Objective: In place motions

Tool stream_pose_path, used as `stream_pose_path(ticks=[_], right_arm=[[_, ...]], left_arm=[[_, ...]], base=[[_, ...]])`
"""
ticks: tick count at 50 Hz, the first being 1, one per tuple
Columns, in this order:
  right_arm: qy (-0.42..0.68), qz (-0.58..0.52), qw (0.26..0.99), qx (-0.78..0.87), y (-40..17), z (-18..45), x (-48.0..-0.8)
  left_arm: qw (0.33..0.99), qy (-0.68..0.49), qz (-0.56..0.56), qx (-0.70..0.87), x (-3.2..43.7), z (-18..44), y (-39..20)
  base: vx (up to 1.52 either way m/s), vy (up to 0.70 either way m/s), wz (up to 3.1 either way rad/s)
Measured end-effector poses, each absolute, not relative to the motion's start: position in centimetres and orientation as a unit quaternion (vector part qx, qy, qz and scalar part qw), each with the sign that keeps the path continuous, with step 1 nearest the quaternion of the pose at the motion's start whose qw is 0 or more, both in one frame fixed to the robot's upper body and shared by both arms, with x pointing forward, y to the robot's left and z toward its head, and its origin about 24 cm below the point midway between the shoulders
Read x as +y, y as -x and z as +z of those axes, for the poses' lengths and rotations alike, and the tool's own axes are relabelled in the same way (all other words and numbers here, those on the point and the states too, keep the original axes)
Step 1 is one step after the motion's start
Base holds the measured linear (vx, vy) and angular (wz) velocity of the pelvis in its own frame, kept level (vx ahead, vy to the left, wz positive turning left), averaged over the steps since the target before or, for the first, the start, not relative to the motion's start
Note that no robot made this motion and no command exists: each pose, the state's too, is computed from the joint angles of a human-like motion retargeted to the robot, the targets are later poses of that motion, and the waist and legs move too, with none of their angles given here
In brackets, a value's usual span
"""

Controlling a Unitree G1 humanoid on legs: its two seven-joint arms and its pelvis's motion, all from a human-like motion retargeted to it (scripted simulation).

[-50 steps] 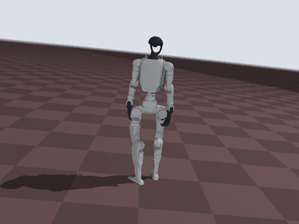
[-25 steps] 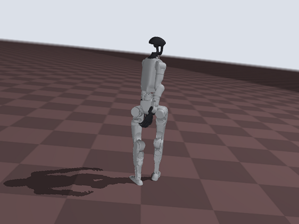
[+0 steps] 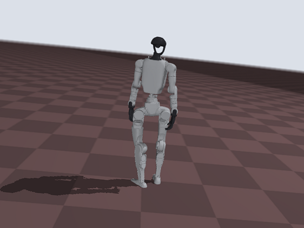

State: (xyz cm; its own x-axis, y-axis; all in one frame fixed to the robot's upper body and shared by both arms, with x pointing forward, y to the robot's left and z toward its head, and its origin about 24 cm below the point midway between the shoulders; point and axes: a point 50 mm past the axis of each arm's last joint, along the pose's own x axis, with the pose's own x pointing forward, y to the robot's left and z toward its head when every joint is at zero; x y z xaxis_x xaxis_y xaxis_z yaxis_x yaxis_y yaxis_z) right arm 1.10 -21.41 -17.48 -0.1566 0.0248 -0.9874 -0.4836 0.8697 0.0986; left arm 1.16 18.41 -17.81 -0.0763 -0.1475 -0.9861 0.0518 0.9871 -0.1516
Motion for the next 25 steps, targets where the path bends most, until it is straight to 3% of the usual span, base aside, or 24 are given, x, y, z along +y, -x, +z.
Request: stream_pose_path(ticks=[13, 25], right_arm=[[0.158, 0.201, 0.624, 0.739, -0.5, -17.4, -21.9], [0.165, 0.293, 0.638, 0.693, -2.2, -17.8, -18.8]], left_arm=[[0.667, 0.036, -0.002, 0.744, 21.3, -17.4, 0.1], [0.630, 0.048, -0.014, 0.775, 20.1, -17.2, 3.0]], base=[[0.14, 0.02, 1.56], [0.02, 0.04, 0.98]])
